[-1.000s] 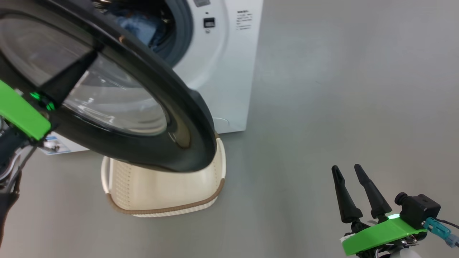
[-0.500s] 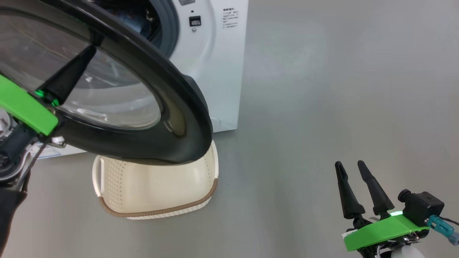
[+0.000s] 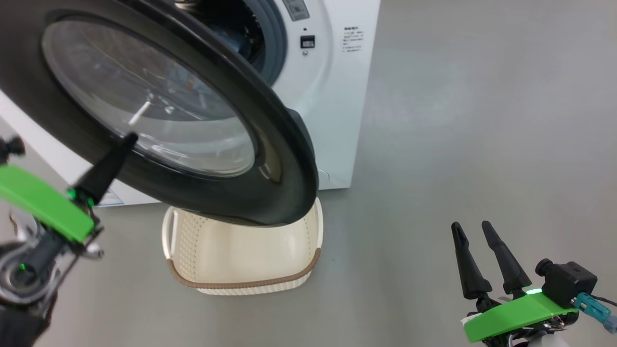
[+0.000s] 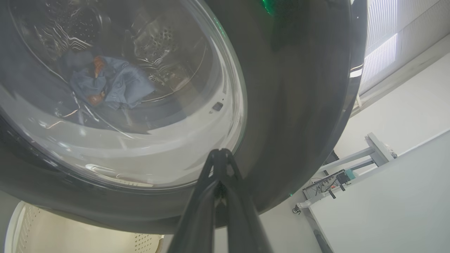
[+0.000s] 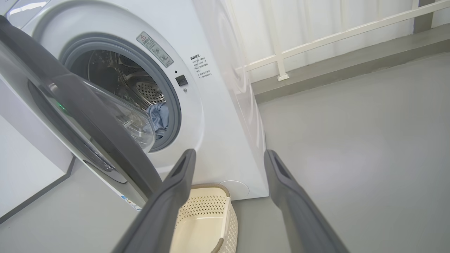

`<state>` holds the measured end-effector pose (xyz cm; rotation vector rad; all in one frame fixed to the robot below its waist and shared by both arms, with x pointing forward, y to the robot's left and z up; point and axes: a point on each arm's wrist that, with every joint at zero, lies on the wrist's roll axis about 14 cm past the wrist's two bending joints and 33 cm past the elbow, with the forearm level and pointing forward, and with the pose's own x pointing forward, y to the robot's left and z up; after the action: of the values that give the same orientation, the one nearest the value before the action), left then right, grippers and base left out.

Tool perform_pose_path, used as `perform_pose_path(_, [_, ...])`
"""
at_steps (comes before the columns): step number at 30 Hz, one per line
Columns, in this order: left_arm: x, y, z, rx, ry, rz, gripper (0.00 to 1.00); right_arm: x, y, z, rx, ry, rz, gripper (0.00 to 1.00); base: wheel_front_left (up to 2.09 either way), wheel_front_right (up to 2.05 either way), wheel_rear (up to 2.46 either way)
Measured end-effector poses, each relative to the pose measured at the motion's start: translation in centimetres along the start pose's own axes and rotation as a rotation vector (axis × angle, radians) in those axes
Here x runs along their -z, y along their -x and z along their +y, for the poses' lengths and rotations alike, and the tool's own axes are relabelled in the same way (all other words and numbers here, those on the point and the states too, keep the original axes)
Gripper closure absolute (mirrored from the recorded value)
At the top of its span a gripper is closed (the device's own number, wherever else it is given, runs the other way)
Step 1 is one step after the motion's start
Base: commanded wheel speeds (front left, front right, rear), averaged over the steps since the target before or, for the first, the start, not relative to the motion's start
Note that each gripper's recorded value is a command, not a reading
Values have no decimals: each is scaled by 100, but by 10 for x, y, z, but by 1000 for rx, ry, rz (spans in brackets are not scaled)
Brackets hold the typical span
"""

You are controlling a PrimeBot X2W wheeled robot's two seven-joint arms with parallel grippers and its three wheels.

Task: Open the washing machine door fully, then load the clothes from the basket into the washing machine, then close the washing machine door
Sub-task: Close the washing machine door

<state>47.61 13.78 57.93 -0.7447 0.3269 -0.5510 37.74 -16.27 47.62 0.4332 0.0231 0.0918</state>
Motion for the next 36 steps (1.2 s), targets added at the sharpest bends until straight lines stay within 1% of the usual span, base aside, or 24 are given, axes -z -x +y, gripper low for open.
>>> perform_pose_path(3, [9,16,12,-42,23,-20,99,-1,0,4,-18,5,-1,0,0,0,0])
perform_pose_path(5, [15,26,20,-70,35,-34,87,1,2,6,-24,6,7,0,0,0,0])
perform_pose_path(6, [18,31,24,-83,39,-42,76,3,4,7,-26,5,13,0,0,0,0])
perform_pose_path(7, [19,36,27,-96,46,-56,69,4,4,8,-30,5,16,0,0,0,0])
perform_pose_path(10, [25,50,36,-132,55,-89,53,5,6,12,-42,6,20,0,0,0,0])
perform_pose_path(13, [34,63,46,-174,52,-116,25,4,5,16,-58,8,18,0,0,0,0])
perform_pose_path(15, [38,72,53,-201,63,-143,8,4,4,19,-68,11,19,0,0,0,0])
perform_pose_path(16, [40,76,57,-216,64,-153,3,4,4,20,-72,11,18,0,0,0,0])
perform_pose_path(17, [43,80,61,-232,56,-157,0,4,4,21,-76,12,18,0,0,0,0])
perform_pose_path(20, [54,91,69,-270,40,-177,0,5,6,23,-82,15,23,0,0,0,0])
perform_pose_path(25, [67,109,80,-321,-19,-226,0,5,7,24,-92,22,26,0,0,0,0])
perform_pose_path(31, [90,127,93,-380,-99,-212,0,6,10,26,-101,27,30,0,0,0,0])
perform_pose_path(33, [90,129,94,-391,-118,-224,0,9,12,26,-100,27,39,0,0,0,0])
perform_pose_path(36, [84,134,96,-412,-183,-258,0,8,11,28,-107,28,38,0,0,0,0])
